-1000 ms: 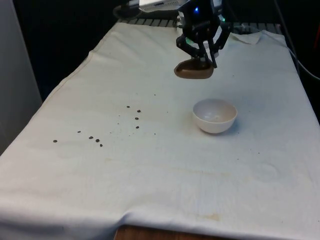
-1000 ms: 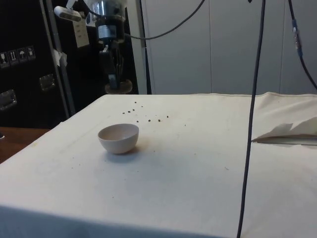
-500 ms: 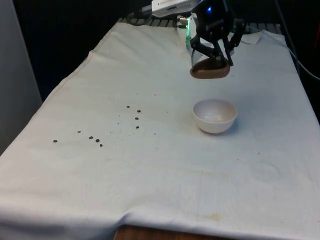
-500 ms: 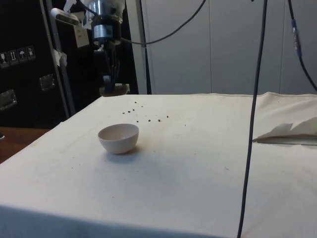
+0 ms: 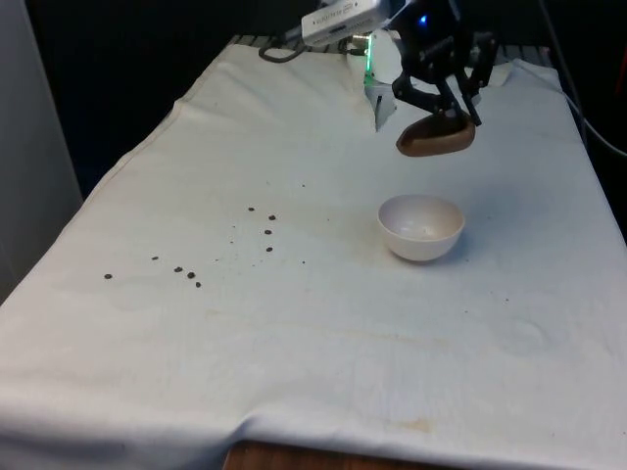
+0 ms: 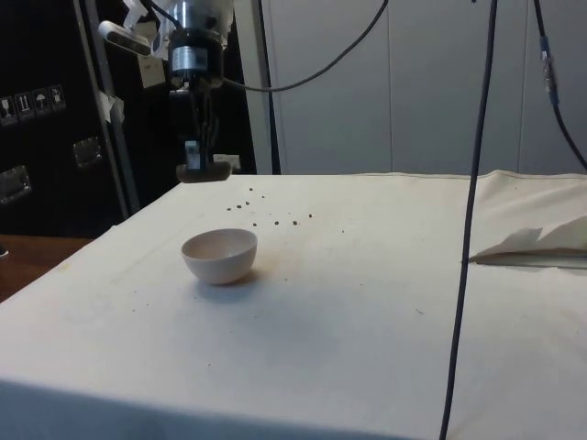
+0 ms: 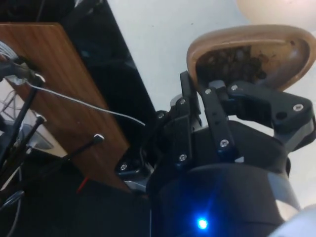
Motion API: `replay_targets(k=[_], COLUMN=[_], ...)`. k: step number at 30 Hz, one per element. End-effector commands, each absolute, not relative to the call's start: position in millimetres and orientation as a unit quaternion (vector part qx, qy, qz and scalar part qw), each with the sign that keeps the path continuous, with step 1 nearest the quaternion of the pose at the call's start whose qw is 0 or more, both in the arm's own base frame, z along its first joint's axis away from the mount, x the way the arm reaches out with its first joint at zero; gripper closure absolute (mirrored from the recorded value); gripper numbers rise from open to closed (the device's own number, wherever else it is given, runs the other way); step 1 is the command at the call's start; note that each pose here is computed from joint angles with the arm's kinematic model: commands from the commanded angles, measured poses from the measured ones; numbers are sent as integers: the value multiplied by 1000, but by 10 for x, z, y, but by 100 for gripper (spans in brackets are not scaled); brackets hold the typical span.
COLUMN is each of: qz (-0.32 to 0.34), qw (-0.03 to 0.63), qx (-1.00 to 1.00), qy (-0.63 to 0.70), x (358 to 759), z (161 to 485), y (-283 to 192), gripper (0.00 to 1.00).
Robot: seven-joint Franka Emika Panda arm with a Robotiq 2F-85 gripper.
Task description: Pour the coffee beans from the cup into the bowl.
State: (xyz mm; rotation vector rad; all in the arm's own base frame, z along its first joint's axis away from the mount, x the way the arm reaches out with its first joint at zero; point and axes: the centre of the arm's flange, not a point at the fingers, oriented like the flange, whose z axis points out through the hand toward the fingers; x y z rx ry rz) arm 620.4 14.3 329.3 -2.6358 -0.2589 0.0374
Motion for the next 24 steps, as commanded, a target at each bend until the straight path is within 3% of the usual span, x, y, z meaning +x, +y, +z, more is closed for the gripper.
replay_targets(k=[1,24], qz=[13,-16], qw=[247,332], qx=[-964,-938], qy=[-95,-99], x=[6200,6116], z=[3286,3114], y=[146,235], gripper=[100,100])
